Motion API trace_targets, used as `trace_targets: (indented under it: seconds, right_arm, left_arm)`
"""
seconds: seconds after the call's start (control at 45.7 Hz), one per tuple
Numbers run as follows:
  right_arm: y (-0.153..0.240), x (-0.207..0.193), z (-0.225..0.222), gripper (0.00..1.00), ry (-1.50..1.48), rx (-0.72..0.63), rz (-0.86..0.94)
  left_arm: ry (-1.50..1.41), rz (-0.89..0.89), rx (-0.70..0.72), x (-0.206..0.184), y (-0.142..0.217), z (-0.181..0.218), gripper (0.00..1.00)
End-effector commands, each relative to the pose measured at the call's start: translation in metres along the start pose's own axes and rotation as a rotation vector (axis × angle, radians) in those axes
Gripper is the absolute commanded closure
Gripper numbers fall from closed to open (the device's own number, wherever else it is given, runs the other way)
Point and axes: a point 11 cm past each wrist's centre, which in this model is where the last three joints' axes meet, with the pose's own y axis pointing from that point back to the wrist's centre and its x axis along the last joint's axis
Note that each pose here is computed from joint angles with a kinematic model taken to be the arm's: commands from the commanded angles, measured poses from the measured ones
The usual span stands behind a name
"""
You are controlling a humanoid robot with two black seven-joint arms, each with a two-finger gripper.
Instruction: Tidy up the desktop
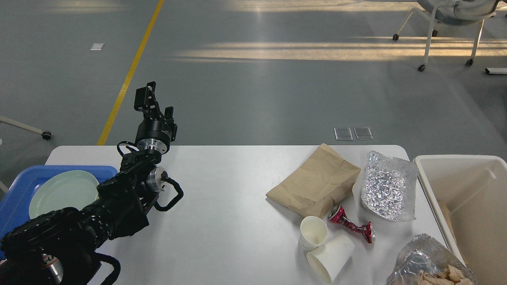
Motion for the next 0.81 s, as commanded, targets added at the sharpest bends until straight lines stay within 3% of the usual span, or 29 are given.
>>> trace_targets:
  seconds: [0.0, 0.263, 0.525, 0.788]
  right_arm:
    - [0.000, -0.003, 0.004, 0.00, 0.003, -0.023, -0.013]
    - [0.022, -0.032, 0.001, 0.00, 0.040, -0.133, -0.166]
    - [0.006, -0.100, 0.015, 0.00, -0.037, -0.159, -0.445]
    - [0.007, -0.115, 0.022, 0.00, -0.038, -0.206, -0.491]
  left_arm:
    - [0.000, 0.000, 0.000, 0.000, 0.000, 0.000, 0.02]
    - [0.000, 0.000, 0.000, 0.000, 0.000, 0.000, 0.02]
    - [0.000, 0.000, 0.000, 0.000, 0.000, 0.000, 0.02]
    - [0.000, 0.000, 0.000, 0.000, 0.000, 0.000, 0.02]
